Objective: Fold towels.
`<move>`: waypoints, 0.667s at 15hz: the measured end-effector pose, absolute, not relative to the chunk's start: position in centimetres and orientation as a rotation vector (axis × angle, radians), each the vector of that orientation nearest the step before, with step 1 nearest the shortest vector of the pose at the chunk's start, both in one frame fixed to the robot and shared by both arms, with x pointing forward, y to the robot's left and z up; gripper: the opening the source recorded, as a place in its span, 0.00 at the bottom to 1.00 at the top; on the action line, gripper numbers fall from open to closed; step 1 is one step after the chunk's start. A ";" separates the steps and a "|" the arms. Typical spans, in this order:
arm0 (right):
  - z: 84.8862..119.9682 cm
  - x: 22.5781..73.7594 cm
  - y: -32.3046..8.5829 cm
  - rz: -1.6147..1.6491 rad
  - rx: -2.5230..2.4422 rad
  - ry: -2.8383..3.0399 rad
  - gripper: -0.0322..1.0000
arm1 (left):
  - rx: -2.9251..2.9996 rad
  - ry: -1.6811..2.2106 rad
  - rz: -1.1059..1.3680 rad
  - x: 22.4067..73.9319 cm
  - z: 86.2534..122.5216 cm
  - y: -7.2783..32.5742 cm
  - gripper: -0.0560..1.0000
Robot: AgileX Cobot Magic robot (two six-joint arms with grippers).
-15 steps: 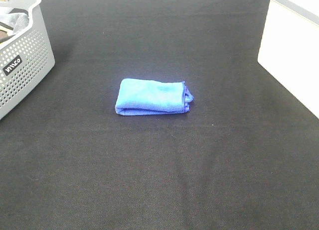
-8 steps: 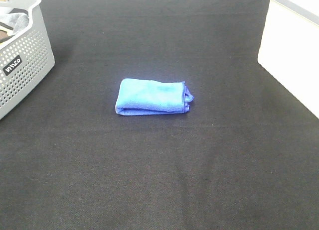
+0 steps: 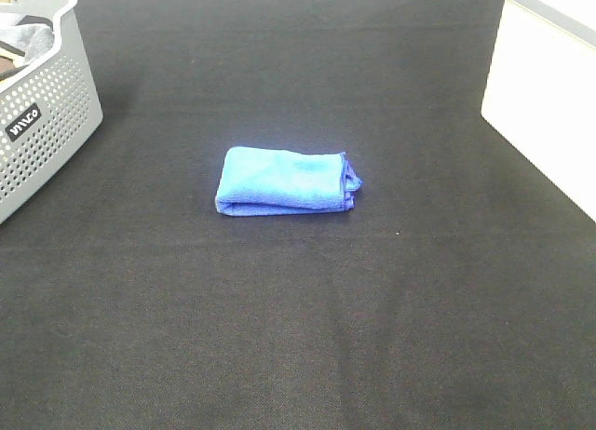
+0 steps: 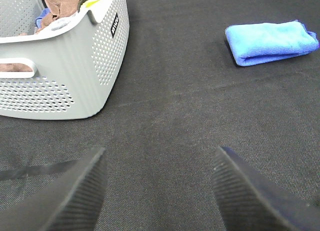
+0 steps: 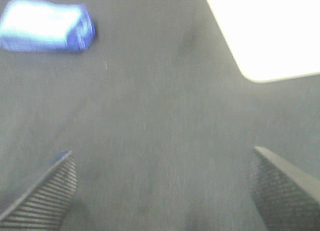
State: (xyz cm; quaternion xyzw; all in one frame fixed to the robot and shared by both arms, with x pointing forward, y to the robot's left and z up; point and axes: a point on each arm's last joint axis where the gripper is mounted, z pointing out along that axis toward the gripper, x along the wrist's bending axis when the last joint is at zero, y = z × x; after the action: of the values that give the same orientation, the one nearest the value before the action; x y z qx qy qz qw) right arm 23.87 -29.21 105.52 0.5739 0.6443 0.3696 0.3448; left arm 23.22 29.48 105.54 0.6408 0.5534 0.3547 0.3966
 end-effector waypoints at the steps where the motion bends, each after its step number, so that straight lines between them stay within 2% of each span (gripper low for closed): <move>1: 105.5 23.4 -29.2 0.979 1.470 1.653 0.88 | 1.624 1.402 0.899 23.2 105.5 29.5 0.62; 10: 105.4 23.1 -29.2 0.993 1.458 1.641 0.88 | 1.624 1.402 0.899 23.2 105.5 29.5 0.62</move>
State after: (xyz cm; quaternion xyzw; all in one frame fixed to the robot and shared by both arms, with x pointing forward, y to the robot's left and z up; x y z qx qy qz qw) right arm 23.14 -29.18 105.40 0.5650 0.6359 0.3849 0.3580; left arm 23.22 29.48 105.54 0.6408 0.5534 0.3547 0.3966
